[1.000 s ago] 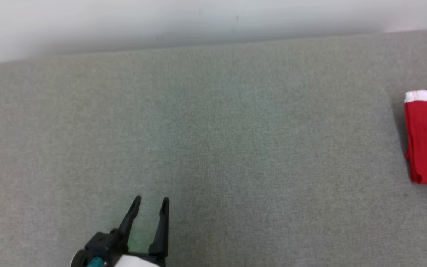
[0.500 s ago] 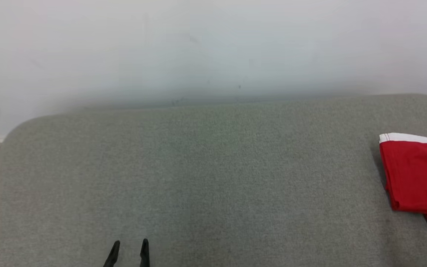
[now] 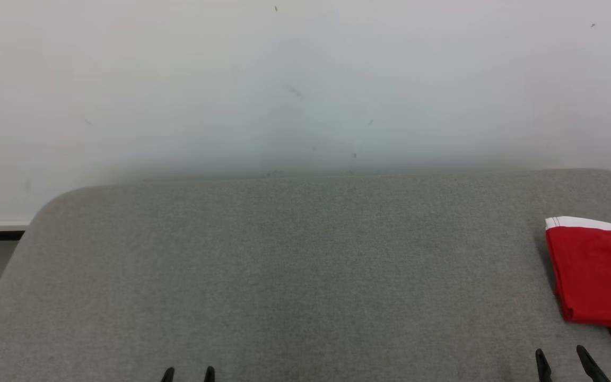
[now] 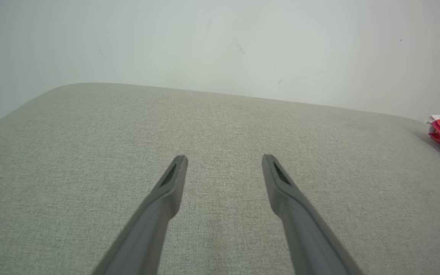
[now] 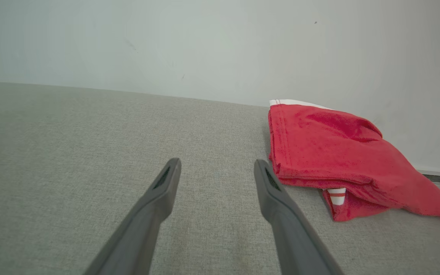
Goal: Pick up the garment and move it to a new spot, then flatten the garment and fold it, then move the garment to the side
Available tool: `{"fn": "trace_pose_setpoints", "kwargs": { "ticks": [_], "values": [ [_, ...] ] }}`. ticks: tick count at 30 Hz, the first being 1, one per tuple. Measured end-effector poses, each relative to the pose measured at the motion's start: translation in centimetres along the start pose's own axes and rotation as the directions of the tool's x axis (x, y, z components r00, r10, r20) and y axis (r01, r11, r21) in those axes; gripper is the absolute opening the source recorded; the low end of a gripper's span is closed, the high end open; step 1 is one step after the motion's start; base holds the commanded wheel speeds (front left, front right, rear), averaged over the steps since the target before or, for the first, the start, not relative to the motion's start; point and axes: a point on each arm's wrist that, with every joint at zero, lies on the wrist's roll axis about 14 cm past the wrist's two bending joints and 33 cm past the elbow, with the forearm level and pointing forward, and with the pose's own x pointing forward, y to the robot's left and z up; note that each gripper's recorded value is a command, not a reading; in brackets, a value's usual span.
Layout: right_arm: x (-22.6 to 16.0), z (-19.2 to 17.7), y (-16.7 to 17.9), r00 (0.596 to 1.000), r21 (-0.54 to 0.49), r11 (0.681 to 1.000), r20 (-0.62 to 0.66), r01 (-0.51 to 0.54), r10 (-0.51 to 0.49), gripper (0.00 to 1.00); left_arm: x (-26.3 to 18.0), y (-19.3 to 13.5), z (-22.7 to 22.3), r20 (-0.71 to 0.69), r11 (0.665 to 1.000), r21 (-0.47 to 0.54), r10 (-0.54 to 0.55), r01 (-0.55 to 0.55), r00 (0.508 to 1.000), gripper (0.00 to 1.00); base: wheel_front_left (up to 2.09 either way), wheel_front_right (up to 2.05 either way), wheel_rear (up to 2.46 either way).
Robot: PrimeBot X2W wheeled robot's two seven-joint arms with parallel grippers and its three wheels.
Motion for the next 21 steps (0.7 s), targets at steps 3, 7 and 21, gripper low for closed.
{"fn": "trace_pose_setpoints", "kwargs": {
  "ticks": [3, 7, 21],
  "values": [
    [-0.1, 0.0, 0.1, 1.0, 0.016, 1.0, 0.005, 0.01, -0.01, 1.0, -0.1, -0.1, 0.0, 0.002, 1.0, -0.001, -0.002, 0.002, 1.0, 1.0, 0.0, 0.0, 0.0],
    [-0.2, 0.0, 0.4, 1.0, 0.028, 0.999, 0.009, 0.018, -0.018, 1.0, -0.2, -0.1, 0.0, 0.001, 1.0, -0.005, -0.002, 0.002, 1.0, 1.0, 0.0, 0.0, 0.0],
    [-1.0, -1.3, 0.3, 0.999, 0.056, 0.997, -0.032, 0.045, -0.043, 0.0, -0.7, -0.1, -1.5, -0.049, 1.0, -0.017, -0.003, 0.002, 0.999, 0.0, 0.0, 0.0, 0.0]
  ]
}}
